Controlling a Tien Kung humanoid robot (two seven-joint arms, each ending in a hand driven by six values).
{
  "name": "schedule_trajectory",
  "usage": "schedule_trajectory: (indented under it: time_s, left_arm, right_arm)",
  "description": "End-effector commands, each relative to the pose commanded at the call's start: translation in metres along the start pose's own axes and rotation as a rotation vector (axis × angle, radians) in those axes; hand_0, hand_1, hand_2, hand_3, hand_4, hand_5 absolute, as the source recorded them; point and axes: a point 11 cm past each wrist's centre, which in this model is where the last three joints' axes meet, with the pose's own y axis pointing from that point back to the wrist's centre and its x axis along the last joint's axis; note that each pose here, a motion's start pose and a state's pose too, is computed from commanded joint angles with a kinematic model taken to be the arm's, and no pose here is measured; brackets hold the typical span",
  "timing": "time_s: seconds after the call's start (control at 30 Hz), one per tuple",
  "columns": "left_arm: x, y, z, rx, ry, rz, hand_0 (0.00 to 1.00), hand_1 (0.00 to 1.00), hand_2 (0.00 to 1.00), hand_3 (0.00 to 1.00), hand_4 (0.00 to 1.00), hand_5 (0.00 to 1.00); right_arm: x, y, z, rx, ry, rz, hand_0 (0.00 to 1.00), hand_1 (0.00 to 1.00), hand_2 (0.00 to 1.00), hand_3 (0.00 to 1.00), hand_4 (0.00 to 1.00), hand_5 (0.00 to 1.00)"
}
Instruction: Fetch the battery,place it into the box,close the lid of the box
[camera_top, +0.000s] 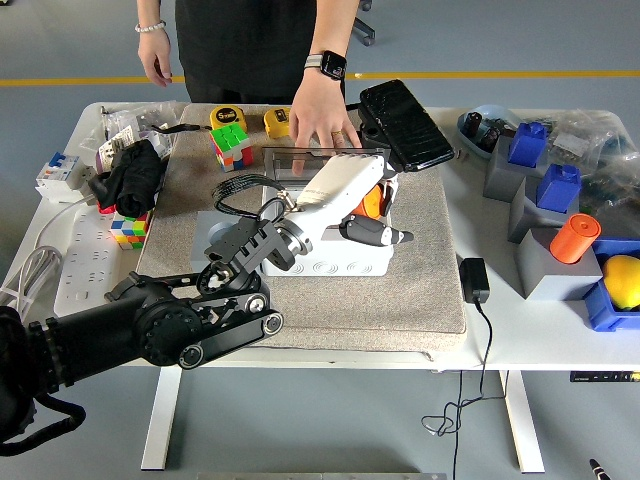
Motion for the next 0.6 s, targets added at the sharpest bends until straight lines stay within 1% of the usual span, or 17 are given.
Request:
schedule_trajectory:
  time_s: [0.1, 0.23, 0.27, 0.3, 0.37, 0.4, 0.47, 0.5, 0.6]
  left_arm:
    - [-0.001, -0.005, -0.001, -0.007, -0.047, -0.005, 0.057, 0.047, 0.119, 0.167, 0.998, 0.286]
    - [0.001, -0.010, -0.005, 0.009, -0.082, -0.004, 0.057, 0.047, 0.119, 0.167, 0.998, 0.286]
    - [0.001, -0.012, -0.007, 0.023, -0.090, -0.008, 0.057, 0.047, 0.119, 0.167, 0.998, 0.286]
    - [0.001, -0.012, -0.010, 0.036, -0.090, -0.012, 0.075, 0.059, 0.128, 0.185, 0.998, 0.306]
    - [0.000, -0.013, -0.014, 0.055, -0.091, -0.017, 0.075, 0.059, 0.128, 0.185, 0.998, 0.306]
    - [-0.001, -0.012, -0.018, 0.073, -0.091, -0.023, 0.075, 0.059, 0.128, 0.185, 0.998, 0.306]
    - [-0.002, -0.012, -0.022, 0.089, -0.086, -0.027, 0.075, 0.059, 0.128, 0.185, 0.998, 0.306]
    - [-0.002, -0.012, -0.024, 0.097, -0.085, -0.028, 0.088, 0.074, 0.139, 0.217, 0.998, 0.311]
    - [0.000, -0.012, -0.032, 0.125, -0.092, -0.024, 0.088, 0.074, 0.139, 0.217, 0.998, 0.311]
  right_arm:
    - [0.000, 0.000, -0.001, 0.002, 0.001, 0.000, 0.590, 0.599, 0.589, 0.545, 0.978, 0.568]
    - [0.000, 0.000, -0.001, 0.003, 0.003, 0.000, 0.590, 0.599, 0.589, 0.545, 0.978, 0.568]
    - [0.000, 0.000, -0.001, 0.003, 0.005, -0.001, 0.590, 0.599, 0.589, 0.545, 0.978, 0.568]
    - [-0.001, 0.000, -0.001, 0.003, 0.005, -0.001, 0.590, 0.600, 0.589, 0.545, 0.978, 0.568]
    - [-0.001, 0.000, -0.001, 0.004, 0.005, -0.001, 0.590, 0.600, 0.589, 0.545, 0.978, 0.568]
    - [-0.001, 0.000, -0.001, 0.004, 0.006, -0.002, 0.590, 0.600, 0.589, 0.545, 0.978, 0.568]
    - [-0.001, 0.000, -0.001, 0.005, 0.007, -0.002, 0.590, 0.600, 0.589, 0.545, 0.978, 0.568]
    - [-0.001, 0.000, -0.001, 0.005, 0.007, -0.002, 0.590, 0.599, 0.589, 0.545, 0.978, 0.568]
    - [-0.002, 0.000, -0.002, 0.008, 0.009, -0.003, 0.590, 0.599, 0.589, 0.545, 0.978, 0.568]
